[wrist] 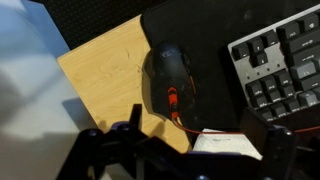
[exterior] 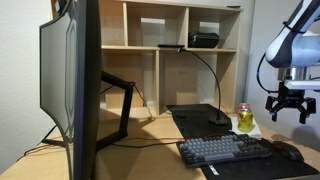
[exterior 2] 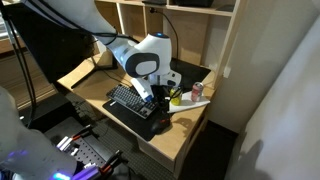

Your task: Move the mouse to the left

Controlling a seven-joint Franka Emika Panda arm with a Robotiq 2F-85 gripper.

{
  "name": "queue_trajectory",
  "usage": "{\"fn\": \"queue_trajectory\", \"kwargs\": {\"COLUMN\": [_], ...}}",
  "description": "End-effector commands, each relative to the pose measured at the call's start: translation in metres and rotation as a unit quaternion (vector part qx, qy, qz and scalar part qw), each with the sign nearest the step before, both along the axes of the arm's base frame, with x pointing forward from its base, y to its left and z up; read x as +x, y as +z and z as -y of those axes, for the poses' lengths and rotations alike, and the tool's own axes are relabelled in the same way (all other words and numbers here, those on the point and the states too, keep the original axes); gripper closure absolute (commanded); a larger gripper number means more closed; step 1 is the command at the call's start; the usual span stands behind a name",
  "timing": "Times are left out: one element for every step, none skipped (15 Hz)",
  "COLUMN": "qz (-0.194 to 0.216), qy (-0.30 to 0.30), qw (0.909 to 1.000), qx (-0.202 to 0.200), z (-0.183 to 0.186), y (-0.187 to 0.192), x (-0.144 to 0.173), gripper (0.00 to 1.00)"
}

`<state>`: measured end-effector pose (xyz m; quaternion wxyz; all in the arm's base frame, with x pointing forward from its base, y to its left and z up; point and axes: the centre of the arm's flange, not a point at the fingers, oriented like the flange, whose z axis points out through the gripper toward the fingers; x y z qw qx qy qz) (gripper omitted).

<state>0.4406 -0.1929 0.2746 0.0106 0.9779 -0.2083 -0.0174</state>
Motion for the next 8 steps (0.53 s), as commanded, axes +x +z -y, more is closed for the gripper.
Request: {"fn": "queue_trajectory", "kwargs": {"qz": [0.001,0.002,-0.01,-0.012,-0.013,-0.009,-0.009,-0.006], "qy": [-0.001,-0.002,0.001,-0.003,0.008,0.009,0.015,0.015], "qw": [1.0,1.0,0.9999,0.9998,0.9998,0.9997,0.9996,0.9994], "qx": [0.001,0.001,-0.004,-0.017,-0.016,-0.021,-0.024,-0.03], "z": [0.0,0.001,0.002,0.005,0.007,0.008,0.011,0.013], "y": [0.002,0.003,-0.008,-0.026,-0.038,-0.047,-0.058,-0.068], "x": [0.001,0.002,0.006,0.013,0.015,0.016,0.015,0.016], "gripper": [0.0,0.0,0.0,0.0,0.0,0.0,0.0,0.0]}}
